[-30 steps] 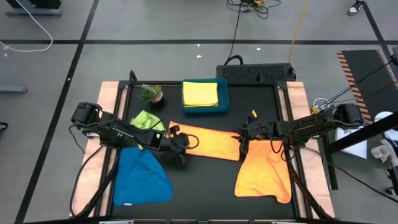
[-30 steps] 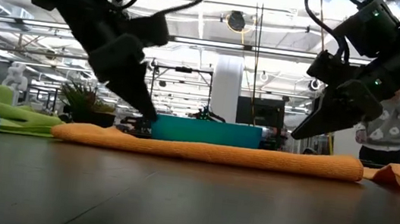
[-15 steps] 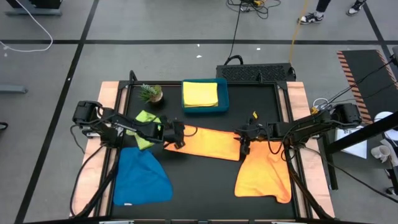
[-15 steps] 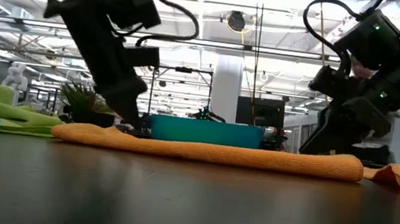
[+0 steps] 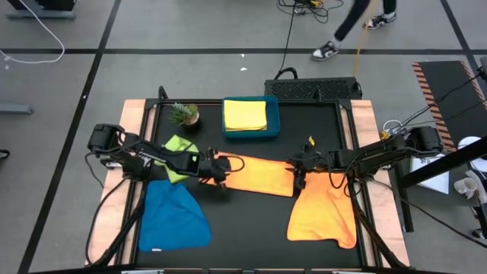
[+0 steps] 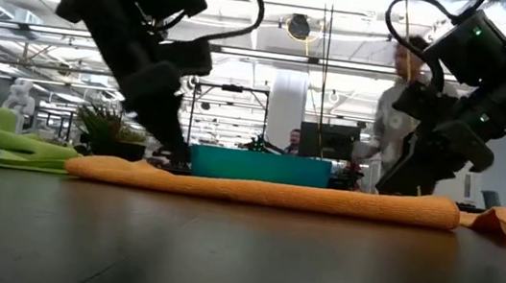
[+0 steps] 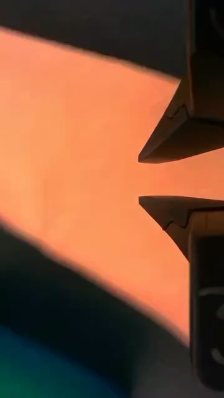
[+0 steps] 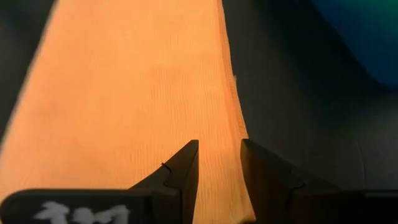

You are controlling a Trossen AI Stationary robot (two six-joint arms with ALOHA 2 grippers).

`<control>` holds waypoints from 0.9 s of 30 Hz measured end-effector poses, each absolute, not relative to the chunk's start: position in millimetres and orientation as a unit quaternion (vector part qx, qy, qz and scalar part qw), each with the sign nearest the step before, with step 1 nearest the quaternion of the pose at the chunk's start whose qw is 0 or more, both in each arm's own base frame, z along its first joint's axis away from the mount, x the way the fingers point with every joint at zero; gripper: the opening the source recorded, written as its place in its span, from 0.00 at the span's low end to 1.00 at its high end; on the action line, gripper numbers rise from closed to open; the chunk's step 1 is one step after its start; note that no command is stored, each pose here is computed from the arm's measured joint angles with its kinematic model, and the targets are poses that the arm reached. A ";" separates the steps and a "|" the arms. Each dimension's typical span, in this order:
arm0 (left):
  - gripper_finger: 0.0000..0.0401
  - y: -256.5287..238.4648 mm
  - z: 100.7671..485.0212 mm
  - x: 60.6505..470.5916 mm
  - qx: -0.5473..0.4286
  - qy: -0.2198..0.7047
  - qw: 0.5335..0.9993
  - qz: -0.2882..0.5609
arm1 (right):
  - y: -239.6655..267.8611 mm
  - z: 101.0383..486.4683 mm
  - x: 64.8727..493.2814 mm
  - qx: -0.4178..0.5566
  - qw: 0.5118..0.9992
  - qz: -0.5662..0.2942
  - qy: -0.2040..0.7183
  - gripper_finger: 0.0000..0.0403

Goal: Fold microfiber towels
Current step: Fold the top orange microfiber cloth

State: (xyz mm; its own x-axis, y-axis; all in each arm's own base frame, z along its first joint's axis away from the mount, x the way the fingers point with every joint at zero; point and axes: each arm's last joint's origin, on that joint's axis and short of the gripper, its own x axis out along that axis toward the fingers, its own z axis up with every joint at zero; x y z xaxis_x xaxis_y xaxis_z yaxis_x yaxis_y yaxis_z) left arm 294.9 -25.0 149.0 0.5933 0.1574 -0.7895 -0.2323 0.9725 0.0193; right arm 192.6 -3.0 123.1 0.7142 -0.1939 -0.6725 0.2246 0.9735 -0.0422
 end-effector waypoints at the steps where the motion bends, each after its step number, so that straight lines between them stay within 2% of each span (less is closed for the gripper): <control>1: 0.24 -29.2 148.1 293.5 -0.050 0.446 0.889 0.093 | -3.0 124.5 193.9 0.022 0.929 -0.113 0.352 0.27; 6: 0.24 -50.0 151.0 290.2 -0.062 0.453 0.889 0.021 | -4.7 131.4 199.4 0.016 0.944 -0.113 0.310 0.27; 11: 0.24 -56.5 145.5 280.0 -0.059 0.494 0.866 0.046 | -15.7 130.9 197.8 0.018 0.935 -0.172 0.310 0.27; 19: 0.24 -60.3 141.9 275.0 -0.075 0.519 0.850 0.048 | -25.1 116.8 186.8 0.058 0.897 -0.213 0.382 0.27; 22: 0.24 -57.9 137.0 272.0 -0.070 0.537 0.837 0.071 | -22.2 112.7 186.6 0.057 0.893 -0.206 0.396 0.27; 27: 0.24 -46.1 134.6 266.3 -0.043 0.551 0.819 0.154 | -12.5 105.9 190.0 0.069 0.897 -0.131 0.417 0.27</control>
